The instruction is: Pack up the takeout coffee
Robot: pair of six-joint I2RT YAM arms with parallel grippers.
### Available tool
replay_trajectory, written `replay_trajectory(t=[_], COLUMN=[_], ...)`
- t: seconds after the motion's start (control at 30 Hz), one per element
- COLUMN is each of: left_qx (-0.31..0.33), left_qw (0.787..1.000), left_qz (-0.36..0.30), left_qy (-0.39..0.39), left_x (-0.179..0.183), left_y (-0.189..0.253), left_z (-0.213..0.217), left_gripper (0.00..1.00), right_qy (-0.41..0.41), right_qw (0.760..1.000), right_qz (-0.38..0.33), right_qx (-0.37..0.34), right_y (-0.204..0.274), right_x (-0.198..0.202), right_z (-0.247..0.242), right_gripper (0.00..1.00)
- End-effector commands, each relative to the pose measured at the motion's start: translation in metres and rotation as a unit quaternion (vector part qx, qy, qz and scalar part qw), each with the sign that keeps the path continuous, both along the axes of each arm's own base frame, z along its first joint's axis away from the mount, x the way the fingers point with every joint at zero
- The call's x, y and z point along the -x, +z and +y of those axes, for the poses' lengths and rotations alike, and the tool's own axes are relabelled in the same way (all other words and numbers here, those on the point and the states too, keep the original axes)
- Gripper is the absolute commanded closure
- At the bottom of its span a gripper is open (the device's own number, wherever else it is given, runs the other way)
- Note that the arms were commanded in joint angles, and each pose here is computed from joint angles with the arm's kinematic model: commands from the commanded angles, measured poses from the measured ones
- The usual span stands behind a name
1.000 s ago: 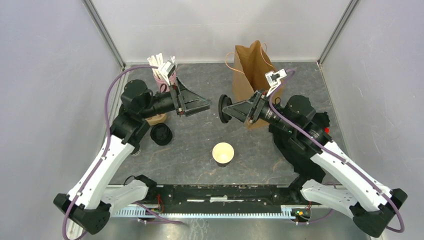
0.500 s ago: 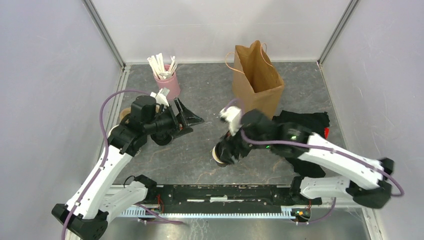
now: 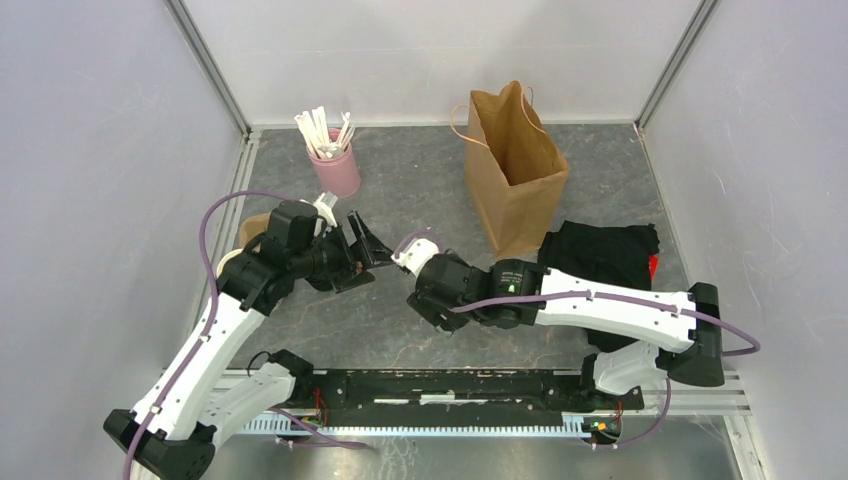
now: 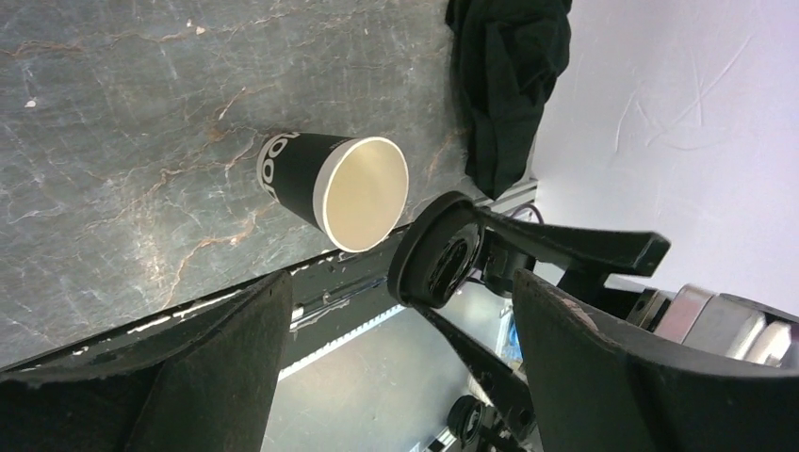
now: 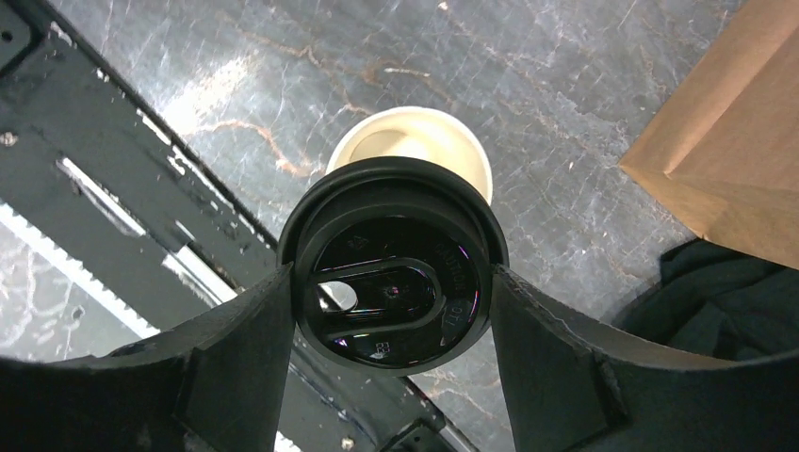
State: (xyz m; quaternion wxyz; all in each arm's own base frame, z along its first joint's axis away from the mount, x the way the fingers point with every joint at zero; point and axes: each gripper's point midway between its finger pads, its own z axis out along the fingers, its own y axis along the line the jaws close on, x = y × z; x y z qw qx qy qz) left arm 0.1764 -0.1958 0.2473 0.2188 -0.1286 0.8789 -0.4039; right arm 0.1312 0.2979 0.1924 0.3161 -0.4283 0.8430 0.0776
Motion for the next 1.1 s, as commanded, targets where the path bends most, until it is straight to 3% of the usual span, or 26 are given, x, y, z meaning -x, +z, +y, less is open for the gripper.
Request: replay_trajectory(t=[0.0, 0.3, 1.07], left_qx=[-0.018, -0.038, -0.062], left_qw=[0.999, 0.999, 0.996], left_qz=[-0.021, -0.02, -0.014], left_qy=[-0.018, -0.029, -0.06], left_x=[0.005, 0.002, -0.01], left_y=[0.0, -0.008, -0.02], left_z=[0.005, 0.006, -0.001], left_gripper=[0.09, 0.08, 0.08], right_qy=[-0.049, -0.053, -0.037], right_qw=[0.998, 0.997, 0.998], right_qz=[-0.013, 0.03, 0.057], right_qx=[-0.03, -0.037, -0.009], right_y=[0.001, -0.028, -0.055], right_x=[-0.024, -0.03, -0.034], right_z=[0.005, 0.007, 0.014], right_gripper=[0.25, 0.25, 0.23])
